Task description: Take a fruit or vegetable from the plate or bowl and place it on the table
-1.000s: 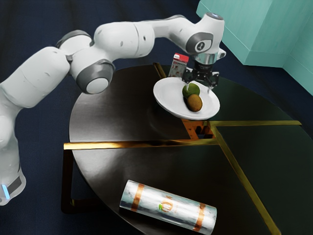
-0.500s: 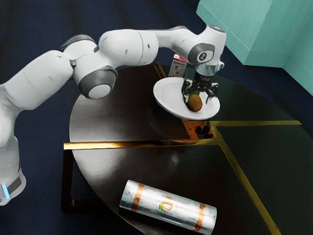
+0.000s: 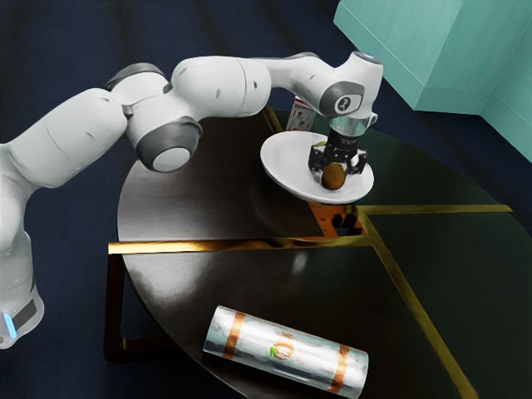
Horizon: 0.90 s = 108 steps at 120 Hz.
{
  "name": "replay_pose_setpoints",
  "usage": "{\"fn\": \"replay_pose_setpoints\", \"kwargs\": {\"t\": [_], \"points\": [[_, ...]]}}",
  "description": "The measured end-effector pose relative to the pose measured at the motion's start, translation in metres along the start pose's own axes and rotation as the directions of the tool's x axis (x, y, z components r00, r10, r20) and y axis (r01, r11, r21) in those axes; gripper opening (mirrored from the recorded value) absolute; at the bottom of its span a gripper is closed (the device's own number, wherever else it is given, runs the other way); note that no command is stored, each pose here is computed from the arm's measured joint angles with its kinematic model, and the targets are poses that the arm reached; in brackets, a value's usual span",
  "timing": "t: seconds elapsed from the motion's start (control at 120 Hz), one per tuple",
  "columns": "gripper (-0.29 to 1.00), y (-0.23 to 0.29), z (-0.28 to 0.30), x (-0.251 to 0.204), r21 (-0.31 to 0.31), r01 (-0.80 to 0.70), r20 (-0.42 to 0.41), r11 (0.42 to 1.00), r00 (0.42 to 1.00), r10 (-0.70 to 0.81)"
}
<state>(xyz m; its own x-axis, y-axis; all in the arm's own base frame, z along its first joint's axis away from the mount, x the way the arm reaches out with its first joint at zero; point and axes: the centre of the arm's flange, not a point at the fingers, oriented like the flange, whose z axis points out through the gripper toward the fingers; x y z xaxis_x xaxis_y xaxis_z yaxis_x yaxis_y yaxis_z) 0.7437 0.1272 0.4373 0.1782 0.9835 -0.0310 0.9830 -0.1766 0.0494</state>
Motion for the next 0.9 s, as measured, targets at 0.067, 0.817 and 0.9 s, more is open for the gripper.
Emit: {"fn": "replay_pose_setpoints", "kwargs": {"t": [0.067, 0.817, 0.9], "points": [[0.28, 0.000, 0.000, 0.000, 0.001, 0.005, 0.000, 1.000, 1.000, -0.005], [0.36, 0.033, -0.062, -0.258, -0.075, -0.352, 0.039, 0.933, 0.934, 0.356], [0.51, 0.033, -0.061, -0.270, -0.076, -0.369, 0.040, 0.927, 0.927, 0.372]]}}
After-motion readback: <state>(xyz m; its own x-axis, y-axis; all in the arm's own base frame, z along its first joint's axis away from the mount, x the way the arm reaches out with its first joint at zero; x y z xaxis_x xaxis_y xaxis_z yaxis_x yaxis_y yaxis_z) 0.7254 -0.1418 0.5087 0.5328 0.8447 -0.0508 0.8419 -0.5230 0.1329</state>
